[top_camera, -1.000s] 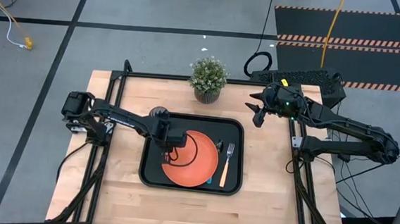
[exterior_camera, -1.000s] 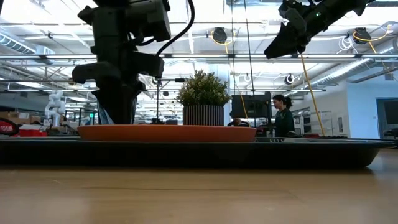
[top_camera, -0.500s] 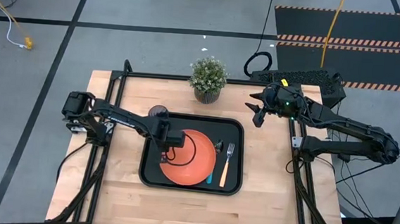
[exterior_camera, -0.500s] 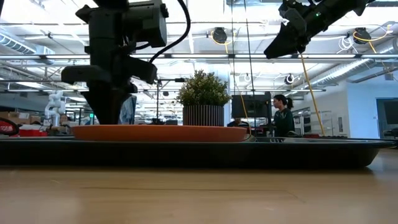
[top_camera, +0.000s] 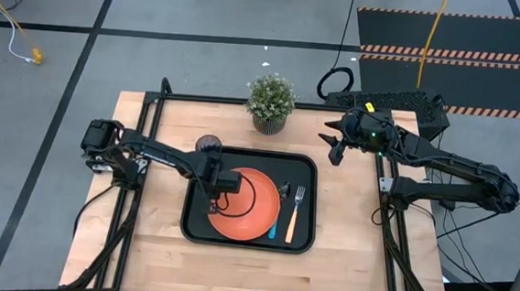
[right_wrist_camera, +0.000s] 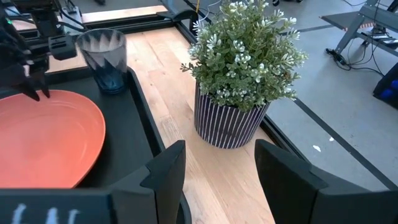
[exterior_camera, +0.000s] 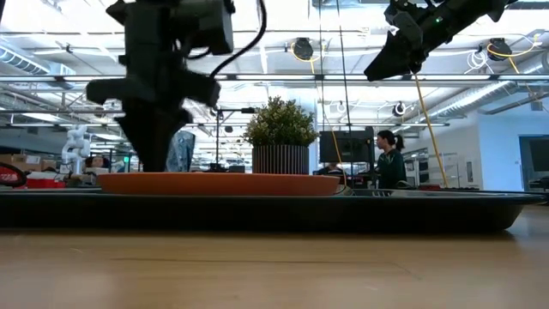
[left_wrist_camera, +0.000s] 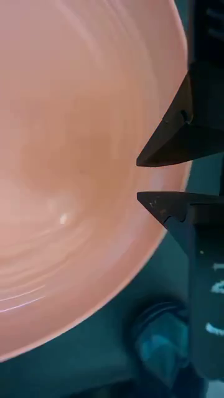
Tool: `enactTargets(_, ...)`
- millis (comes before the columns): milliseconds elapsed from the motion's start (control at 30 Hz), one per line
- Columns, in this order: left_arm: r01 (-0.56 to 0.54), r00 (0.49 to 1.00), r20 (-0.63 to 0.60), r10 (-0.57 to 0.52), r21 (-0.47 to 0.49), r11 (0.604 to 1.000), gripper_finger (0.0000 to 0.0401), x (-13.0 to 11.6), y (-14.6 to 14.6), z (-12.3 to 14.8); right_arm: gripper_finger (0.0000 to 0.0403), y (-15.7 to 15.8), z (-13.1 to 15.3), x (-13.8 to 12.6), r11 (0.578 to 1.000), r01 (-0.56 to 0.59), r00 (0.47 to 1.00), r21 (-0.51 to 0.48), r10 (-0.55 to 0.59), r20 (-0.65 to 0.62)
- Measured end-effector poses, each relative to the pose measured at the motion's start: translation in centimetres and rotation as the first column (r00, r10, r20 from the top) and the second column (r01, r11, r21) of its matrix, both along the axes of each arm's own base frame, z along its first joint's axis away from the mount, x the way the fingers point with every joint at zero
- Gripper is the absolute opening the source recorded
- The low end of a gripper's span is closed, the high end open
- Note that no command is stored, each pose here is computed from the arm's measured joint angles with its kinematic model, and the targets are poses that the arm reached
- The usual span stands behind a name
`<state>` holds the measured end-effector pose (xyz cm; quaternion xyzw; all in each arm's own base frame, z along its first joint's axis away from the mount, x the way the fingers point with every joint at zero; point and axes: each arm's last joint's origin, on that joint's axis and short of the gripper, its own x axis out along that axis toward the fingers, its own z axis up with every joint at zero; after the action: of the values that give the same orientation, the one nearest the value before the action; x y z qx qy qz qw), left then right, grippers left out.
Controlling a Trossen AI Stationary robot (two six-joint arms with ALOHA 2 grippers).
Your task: Pick and place plate/cup/fork/spoon on tray
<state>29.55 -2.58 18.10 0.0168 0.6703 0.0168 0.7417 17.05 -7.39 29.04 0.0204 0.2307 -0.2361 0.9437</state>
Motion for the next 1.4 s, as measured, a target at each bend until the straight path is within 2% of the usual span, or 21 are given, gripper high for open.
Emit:
enactTargets(300, 0.052, 0.989, 0.139, -0.050, -0.007, 0.999, 0.0078, 2.0, -2.1, 3.4, 0.0183, 0.0, 0.0, 0.0, 1.000, 0.000, 1.000, 0.000, 0.000, -0.001)
enactTargets(500, 0.058, 0.981, 0.184, -0.054, -0.015, 0.998, 0.0078, 2.3, -3.2, 3.8, 0.0183, 0.0, 0.0, 0.0, 1.000, 0.000, 1.000, 0.000, 0.000, -0.001)
enactTargets(667, 0.076, 0.984, 0.161, -0.071, -0.028, 0.997, 0.0078, 2.0, -4.2, 3.1, 0.0183, 0.0, 0.0, 0.0, 1.000, 0.000, 1.000, 0.000, 0.000, -0.002)
enactTargets(800, 0.026, 0.996, 0.090, -0.020, -0.065, 0.998, 0.0078, 0.7, -5.1, 1.4, 0.0183, 0.0, 0.0, 0.0, 1.000, 0.000, 1.000, 0.001, 0.000, -0.003)
enactTargets(967, -0.016, 0.998, 0.052, 0.019, -0.063, 0.998, 0.0078, -0.4, -5.7, -0.2, 0.0183, 0.0, 0.0, 0.0, 1.000, 0.001, 1.000, 0.005, -0.001, -0.002)
enactTargets(1400, -0.070, 0.998, -0.006, 0.069, -0.008, 0.998, 0.0078, -1.5, -5.2, -1.4, 0.0183, 0.0, 0.0, 0.0, 1.000, 0.001, 1.000, 0.002, -0.001, 0.001)
